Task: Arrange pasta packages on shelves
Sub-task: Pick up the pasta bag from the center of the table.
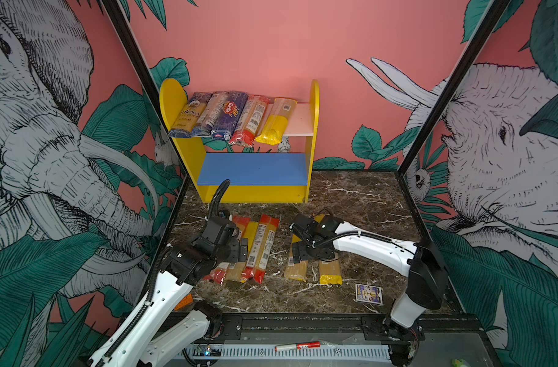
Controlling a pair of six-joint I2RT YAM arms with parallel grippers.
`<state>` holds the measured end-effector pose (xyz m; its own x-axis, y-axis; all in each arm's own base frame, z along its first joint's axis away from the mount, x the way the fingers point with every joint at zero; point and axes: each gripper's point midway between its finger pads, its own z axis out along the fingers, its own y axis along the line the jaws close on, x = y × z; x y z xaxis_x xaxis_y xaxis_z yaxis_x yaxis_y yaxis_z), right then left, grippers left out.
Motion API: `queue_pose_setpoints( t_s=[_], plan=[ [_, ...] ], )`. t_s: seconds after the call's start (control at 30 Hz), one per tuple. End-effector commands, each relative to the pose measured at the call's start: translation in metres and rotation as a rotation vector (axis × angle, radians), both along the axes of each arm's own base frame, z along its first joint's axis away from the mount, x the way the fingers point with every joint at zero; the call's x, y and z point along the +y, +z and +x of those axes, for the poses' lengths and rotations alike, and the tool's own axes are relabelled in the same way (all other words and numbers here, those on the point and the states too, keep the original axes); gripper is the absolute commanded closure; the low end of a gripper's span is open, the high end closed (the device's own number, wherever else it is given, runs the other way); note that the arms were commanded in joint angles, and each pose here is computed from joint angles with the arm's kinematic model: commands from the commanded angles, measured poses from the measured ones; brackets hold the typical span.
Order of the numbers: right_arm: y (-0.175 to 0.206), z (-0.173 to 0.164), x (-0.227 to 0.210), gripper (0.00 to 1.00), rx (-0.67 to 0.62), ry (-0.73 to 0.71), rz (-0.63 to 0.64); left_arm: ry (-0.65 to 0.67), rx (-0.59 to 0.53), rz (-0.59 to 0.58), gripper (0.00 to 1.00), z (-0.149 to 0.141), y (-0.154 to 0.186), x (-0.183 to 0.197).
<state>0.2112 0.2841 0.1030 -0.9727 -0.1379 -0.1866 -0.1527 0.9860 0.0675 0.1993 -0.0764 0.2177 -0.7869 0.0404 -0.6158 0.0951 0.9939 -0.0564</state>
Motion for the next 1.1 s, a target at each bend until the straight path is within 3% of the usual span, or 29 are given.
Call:
queue_pose_setpoints(
  t_s=[0.0, 0.33, 0.67, 1.07],
  plan=[
    [-0.004, 0.001, 0.014, 0.01, -0.001, -0.072, 0.022, 0.020, -0.011, 0.024, 0.01, -0.008, 0.009, 0.013],
    [-0.050, -0.017, 0.053, 0.01, 0.080, -0.086, 0.043, 0.025, -0.009, 0.035, 0.01, -0.019, 0.009, 0.022],
    [-0.081, -0.027, 0.036, 0.01, 0.079, -0.183, -0.070, 0.008, -0.005, 0.057, 0.01, -0.026, 0.011, 0.026],
    [-0.098, -0.014, 0.013, 0.02, 0.050, -0.245, -0.143, 0.011, -0.013, 0.043, 0.01, -0.024, 0.015, 0.024]
  ],
)
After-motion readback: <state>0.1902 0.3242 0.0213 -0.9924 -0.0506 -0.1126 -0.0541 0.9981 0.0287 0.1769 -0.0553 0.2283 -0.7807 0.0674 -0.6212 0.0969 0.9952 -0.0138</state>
